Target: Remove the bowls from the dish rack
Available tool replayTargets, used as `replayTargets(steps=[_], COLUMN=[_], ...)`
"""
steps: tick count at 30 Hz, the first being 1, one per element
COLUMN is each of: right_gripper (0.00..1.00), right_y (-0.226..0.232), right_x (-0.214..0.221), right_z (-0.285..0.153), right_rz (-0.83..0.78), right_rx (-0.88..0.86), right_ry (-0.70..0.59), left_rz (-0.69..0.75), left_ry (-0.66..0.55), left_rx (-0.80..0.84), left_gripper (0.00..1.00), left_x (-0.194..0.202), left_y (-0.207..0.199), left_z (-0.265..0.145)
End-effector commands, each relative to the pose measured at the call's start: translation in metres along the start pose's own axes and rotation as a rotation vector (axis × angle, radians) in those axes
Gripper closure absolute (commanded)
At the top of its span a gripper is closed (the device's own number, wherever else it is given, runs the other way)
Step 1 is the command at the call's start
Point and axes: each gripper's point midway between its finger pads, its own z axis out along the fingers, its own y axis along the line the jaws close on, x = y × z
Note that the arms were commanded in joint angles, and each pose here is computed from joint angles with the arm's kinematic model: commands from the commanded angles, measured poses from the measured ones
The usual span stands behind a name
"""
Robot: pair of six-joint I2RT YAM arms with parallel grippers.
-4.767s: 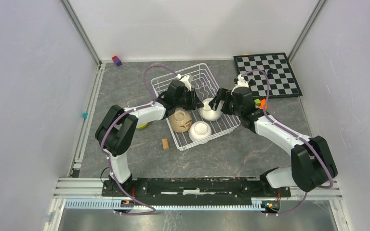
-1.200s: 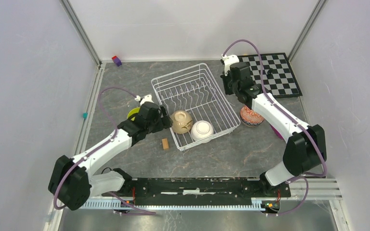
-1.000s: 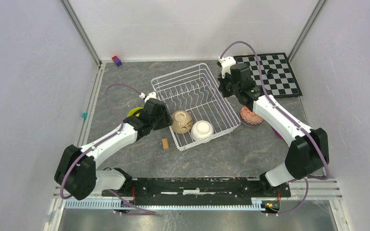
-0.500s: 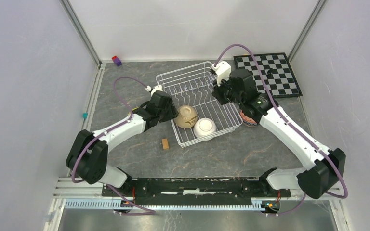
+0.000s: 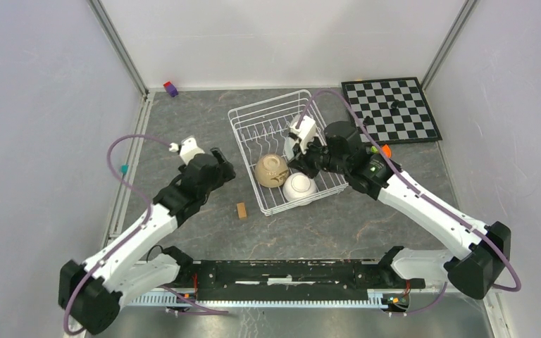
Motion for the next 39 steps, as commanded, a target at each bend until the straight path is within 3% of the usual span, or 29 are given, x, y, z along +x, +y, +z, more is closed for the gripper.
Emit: replayTargets(steps=[1, 5, 8, 14, 21, 28, 32, 39], right_gripper=[1.0, 1.0, 1.0, 1.0, 1.0, 1.0, 1.0, 1.0], right_y=[0.049, 0.09, 0.124, 0.173, 0.179, 0.159, 0.159, 0.128], right_x=[-0.05, -0.049, -0.045, -0.016, 0.016, 0.033, 0.062, 0.09], right_z=[0.0, 0.007, 0.007, -0.007, -0.028, -0.038, -0.034, -0.007], right_rz=[-0.153, -0.262, -0.347, -0.433, -0.469, -0.639, -0.805, -0.893], right_rx=[-0.162, -0.249, -0.32, -0.474, -0.544, -0.441, -0.5, -0.361], right_ry=[-0.179, -0.179, -0.192, -0.213, -0.187, -0.202, -0.096, 0.195], left_rz=[-0.101, -0.126, -0.054, 0.141, 0.278, 0.316, 0.291, 0.289], left_ry=[-0.066, -0.083, -0.083, 0.071, 0.206, 0.404, 0.455, 0.516], left_rx=[-0.079, -0.015, 0.015, 0.261, 0.514, 0.642, 0.714, 0.76], left_gripper=[0.13, 0.13, 0.13, 0.13, 0.13, 0.08, 0.1, 0.16], left_x=[-0.009, -0.038, -0.058, -0.048, -0.033, -0.017, -0.011, 0.001], left_y=[0.033, 0.023, 0.015, -0.029, -0.066, -0.097, -0.116, -0.129], left_z=[-0.024, -0.062, -0.084, -0.11, -0.141, -0.155, -0.153, -0.144])
